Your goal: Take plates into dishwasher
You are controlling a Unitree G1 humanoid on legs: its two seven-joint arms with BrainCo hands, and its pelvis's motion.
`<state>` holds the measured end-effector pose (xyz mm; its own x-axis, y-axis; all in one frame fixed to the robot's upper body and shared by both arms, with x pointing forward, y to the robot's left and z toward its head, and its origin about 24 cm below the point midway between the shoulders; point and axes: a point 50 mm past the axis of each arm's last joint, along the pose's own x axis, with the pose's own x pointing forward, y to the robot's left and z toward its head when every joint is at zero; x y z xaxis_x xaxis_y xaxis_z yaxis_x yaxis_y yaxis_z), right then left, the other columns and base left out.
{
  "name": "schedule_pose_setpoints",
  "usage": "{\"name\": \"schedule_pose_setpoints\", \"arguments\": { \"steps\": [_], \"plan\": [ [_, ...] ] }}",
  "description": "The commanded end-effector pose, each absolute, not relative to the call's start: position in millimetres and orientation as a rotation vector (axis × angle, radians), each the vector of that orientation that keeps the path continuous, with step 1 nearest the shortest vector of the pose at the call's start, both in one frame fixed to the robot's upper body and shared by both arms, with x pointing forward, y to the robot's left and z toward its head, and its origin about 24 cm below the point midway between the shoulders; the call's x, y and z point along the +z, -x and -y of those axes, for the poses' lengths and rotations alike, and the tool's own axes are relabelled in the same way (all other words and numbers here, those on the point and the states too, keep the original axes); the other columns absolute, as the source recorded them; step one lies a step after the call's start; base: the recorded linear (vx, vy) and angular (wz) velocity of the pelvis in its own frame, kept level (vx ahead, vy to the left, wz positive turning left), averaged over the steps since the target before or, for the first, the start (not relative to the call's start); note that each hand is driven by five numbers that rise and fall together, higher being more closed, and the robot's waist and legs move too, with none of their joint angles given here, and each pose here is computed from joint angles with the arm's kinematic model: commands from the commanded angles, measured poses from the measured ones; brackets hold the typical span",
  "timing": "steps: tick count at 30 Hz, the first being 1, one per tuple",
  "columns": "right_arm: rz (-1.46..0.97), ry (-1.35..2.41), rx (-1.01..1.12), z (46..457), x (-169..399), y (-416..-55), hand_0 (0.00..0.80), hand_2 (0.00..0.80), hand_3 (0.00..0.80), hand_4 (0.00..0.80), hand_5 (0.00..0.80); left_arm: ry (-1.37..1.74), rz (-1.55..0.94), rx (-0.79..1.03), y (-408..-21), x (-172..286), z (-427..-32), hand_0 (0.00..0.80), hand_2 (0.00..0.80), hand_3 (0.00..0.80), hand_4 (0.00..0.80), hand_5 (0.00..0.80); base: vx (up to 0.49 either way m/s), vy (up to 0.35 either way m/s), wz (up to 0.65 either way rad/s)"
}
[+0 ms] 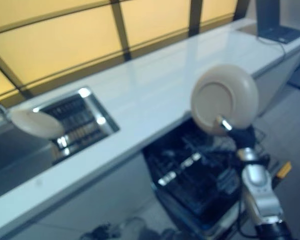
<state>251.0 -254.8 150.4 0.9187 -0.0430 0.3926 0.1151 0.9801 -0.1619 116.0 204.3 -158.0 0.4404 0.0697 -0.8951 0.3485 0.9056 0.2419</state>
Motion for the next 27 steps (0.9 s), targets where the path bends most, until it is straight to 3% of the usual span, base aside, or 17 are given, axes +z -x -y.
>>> {"name": "schedule_pose_setpoints", "arguments": {
  "steps": [1, 14, 27],
  "plan": [
    [0.667, 0.268, -0.078, 247.4, 201.4, -240.2, 0.8, 0.8, 0.8, 0.8, 0.8, -0.435, -1.054, -0.086, -130.6, -148.9, -226.7, 0.0, 0.0, 0.0, 0.0, 0.0, 0.0, 0.0, 0.0],
    [0.553, 0.407, 0.002, 256.3, 203.6, -236.0, 0.8, 0.8, 0.8, 0.8, 0.8, -0.429, -1.068, -0.072, -123.9, -150.0, -233.2, 0.0, 0.0, 0.0, 0.0, 0.0, 0.018, 0.003, 0.0],
    [0.057, 0.558, 0.121, 282.2, 151.2, -241.6, 0.8, 0.8, 0.8, 0.8, 0.8, -0.454, -1.076, -0.071, -125.2, -146.6, -243.2, 0.0, 0.0, 0.0, 0.0, 0.0, 0.004, -0.002, -0.01]
  ]
}}
